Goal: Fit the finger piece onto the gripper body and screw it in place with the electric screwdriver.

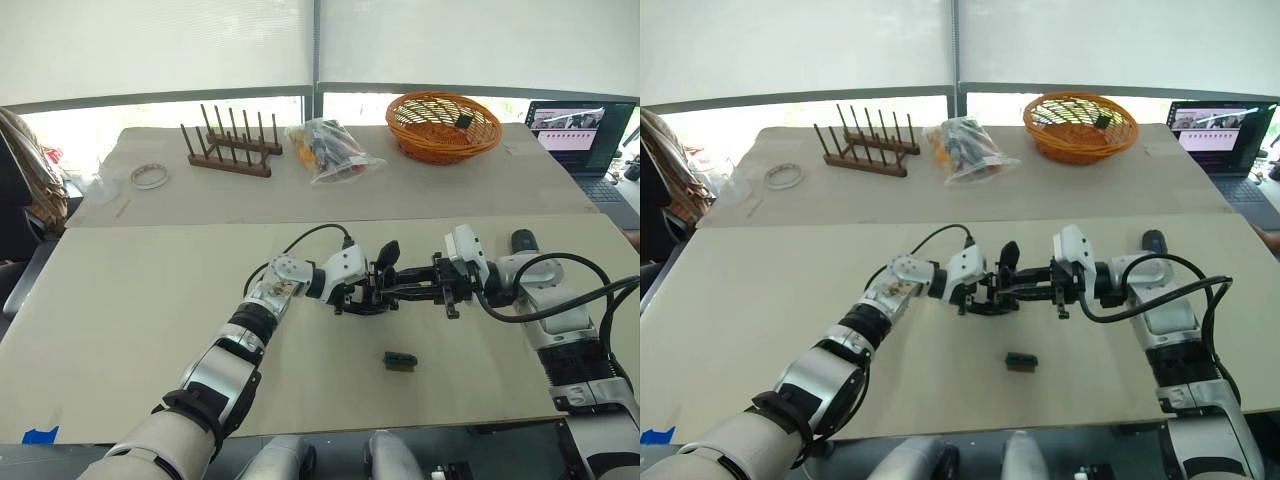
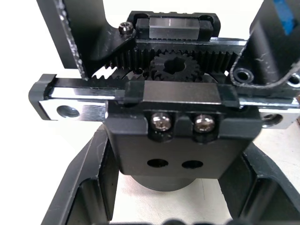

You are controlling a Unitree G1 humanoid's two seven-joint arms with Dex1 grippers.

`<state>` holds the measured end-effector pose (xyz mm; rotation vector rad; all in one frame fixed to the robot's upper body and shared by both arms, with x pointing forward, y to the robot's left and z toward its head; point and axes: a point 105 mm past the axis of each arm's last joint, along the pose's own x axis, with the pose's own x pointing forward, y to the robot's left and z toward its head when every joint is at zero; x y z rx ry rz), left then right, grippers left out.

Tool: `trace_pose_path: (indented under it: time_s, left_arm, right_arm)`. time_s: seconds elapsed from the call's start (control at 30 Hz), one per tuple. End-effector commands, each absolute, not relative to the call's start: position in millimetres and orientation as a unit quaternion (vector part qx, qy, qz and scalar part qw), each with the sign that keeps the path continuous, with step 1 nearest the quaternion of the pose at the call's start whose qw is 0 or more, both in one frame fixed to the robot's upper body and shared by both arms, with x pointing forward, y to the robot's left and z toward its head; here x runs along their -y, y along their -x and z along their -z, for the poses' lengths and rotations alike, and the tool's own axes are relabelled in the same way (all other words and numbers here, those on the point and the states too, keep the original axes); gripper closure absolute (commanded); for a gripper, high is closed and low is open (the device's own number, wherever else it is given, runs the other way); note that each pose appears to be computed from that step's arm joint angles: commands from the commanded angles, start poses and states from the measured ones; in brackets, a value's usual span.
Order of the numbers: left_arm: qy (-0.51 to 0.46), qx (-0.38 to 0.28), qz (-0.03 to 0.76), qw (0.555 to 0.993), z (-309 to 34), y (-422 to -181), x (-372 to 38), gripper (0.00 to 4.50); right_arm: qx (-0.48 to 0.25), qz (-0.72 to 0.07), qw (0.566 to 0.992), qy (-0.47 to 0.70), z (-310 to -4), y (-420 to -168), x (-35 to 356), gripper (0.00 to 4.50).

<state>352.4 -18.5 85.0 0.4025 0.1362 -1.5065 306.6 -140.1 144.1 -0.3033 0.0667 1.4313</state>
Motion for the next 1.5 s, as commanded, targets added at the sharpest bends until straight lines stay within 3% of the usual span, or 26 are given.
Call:
trace_pose_path:
  time_s: [0.03, 0.23, 0.37, 0.63, 0.73, 0.77, 0.83, 0.9, 1.0, 1.23, 1.5]
  left_arm:
    - [-0.183, -0.024, 0.666, 0.723, -109.6, -363.2, 14.8, 2.19]
    - [-0.177, -0.023, 0.672, 0.719, -107.6, -360.0, 20.2, 2.19]
    - [-0.173, -0.020, 0.675, 0.717, -107.5, -358.4, 24.9, 2.19]
    - [-0.173, -0.029, 0.676, 0.716, -101.5, -357.0, 32.0, 2.19]
    - [-0.169, -0.047, 0.676, 0.716, -95.7, -357.4, 27.2, 0.75]
    - [-0.175, -0.051, 0.674, 0.716, -93.9, -358.0, 20.6, 0.27]
    - [-0.188, -0.052, 0.671, 0.715, -92.4, -358.9, 5.5, 0.00]
    - [-0.193, -0.045, 0.670, 0.716, -97.3, -358.0, -11.7, 0.00]
    - [-0.189, -0.027, 0.680, 0.708, -121.3, -342.7, -47.5, 0.00]
    - [-0.157, -0.006, 0.731, 0.664, -200.1, -274.3, -80.3, 0.00]
    - [-0.128, 0.049, 0.750, 0.647, -265.8, -244.2, -71.0, 0.00]
  right_arm:
    - [-0.085, -0.647, 0.750, 0.107, -124.7, -301.9, 143.8, 3.10]
    - [0.009, -0.627, 0.766, 0.143, -182.1, -301.6, 142.3, 1.02]
    - [0.009, -0.627, 0.761, 0.164, -199.0, -286.6, 154.3, 1.01]
    - [-0.012, -0.558, 0.802, 0.216, -221.2, -278.7, 188.3, 1.01]
    - [-0.049, -0.515, 0.823, 0.235, -225.4, -273.6, 209.8, 1.01]
    - [-0.086, -0.487, 0.836, 0.238, -223.2, -273.9, 221.2, 0.76]
    - [-0.142, -0.446, 0.849, 0.243, -221.3, -270.6, 237.8, 0.18]
    - [-0.174, -0.390, 0.870, 0.244, -224.1, -274.6, 253.9, 0.08]
    - [-0.268, -0.266, 0.901, 0.213, -220.0, -284.3, 297.1, 0.08]
    - [-0.366, -0.124, 0.910, 0.147, -194.9, -313.0, 356.4, 0.08]
    - [-0.424, -0.048, 0.899, 0.094, -172.6, -341.8, 379.1, 0.08]
